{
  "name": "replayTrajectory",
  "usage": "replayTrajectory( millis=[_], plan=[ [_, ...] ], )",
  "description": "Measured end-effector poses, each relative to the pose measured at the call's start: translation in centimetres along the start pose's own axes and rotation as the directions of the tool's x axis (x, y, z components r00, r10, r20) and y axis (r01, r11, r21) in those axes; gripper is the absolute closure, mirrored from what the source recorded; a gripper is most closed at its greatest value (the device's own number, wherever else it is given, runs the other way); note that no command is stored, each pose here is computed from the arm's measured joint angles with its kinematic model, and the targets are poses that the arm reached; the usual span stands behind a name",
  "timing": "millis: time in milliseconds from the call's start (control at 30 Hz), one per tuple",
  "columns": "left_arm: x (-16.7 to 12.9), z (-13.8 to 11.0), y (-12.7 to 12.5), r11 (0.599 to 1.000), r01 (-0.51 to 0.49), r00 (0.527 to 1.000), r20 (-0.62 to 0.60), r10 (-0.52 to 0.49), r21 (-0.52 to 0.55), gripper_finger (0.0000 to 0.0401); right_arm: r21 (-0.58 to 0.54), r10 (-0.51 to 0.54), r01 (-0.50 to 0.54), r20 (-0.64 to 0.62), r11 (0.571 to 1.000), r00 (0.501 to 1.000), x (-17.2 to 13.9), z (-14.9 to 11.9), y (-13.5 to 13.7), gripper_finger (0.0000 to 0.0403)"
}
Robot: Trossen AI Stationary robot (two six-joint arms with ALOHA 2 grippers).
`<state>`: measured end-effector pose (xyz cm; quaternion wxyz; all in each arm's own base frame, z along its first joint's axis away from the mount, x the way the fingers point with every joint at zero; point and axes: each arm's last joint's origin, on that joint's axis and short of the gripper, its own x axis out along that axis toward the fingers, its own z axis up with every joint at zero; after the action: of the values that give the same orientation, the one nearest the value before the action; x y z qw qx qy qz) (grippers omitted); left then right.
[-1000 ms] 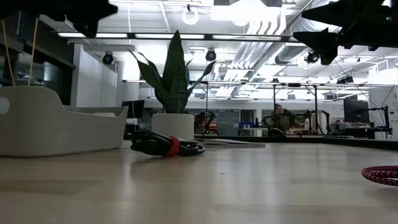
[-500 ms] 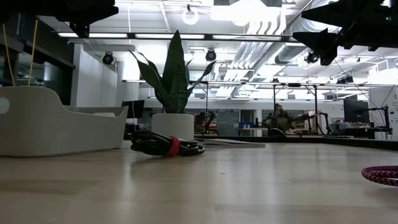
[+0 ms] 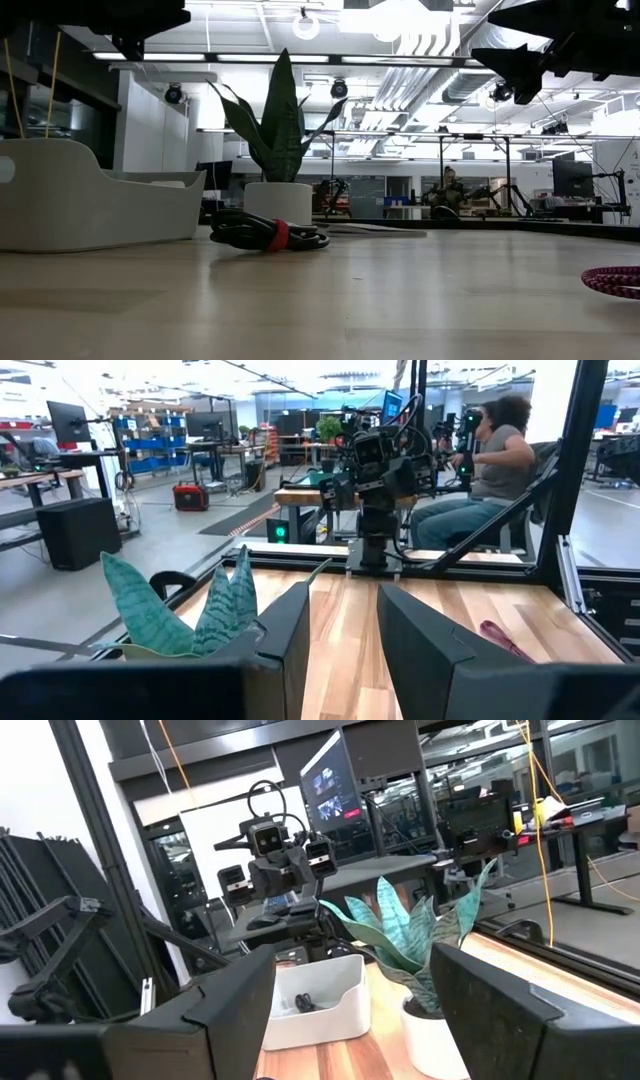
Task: Pick and place USB-C Cables
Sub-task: Put the pink patterned charger cable into the bin
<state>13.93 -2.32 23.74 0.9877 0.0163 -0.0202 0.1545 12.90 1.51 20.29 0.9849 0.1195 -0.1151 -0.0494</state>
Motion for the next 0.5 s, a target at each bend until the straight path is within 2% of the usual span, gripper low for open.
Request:
replayTrajectory(
  millis=[133, 333, 500],
  plan=[
    [0.0, 0.0, 0.0, 1.000, 0.000, 1.000, 0.000, 0.000, 0.000, 0.0302, 0.004, 0.059, -0.060, 0.014, 0.998, 0.998, 0.0, 0.2, 0.2, 0.0144],
    [0.0, 0.0, 0.0, 1.000, 0.000, 1.000, 0.000, 0.000, 0.000, 0.0302, -0.016, 0.262, -0.262, 0.088, 0.965, 0.961, 0.3, 0.9, 1.0, 0.0144],
    [0.0, 0.0, 0.0, 1.000, 0.000, 1.000, 0.000, 0.000, 0.000, 0.0302, -0.020, 0.334, -0.334, 0.082, 0.943, 0.939, 1.5, 1.1, 2.0, 0.0144]
  ],
)
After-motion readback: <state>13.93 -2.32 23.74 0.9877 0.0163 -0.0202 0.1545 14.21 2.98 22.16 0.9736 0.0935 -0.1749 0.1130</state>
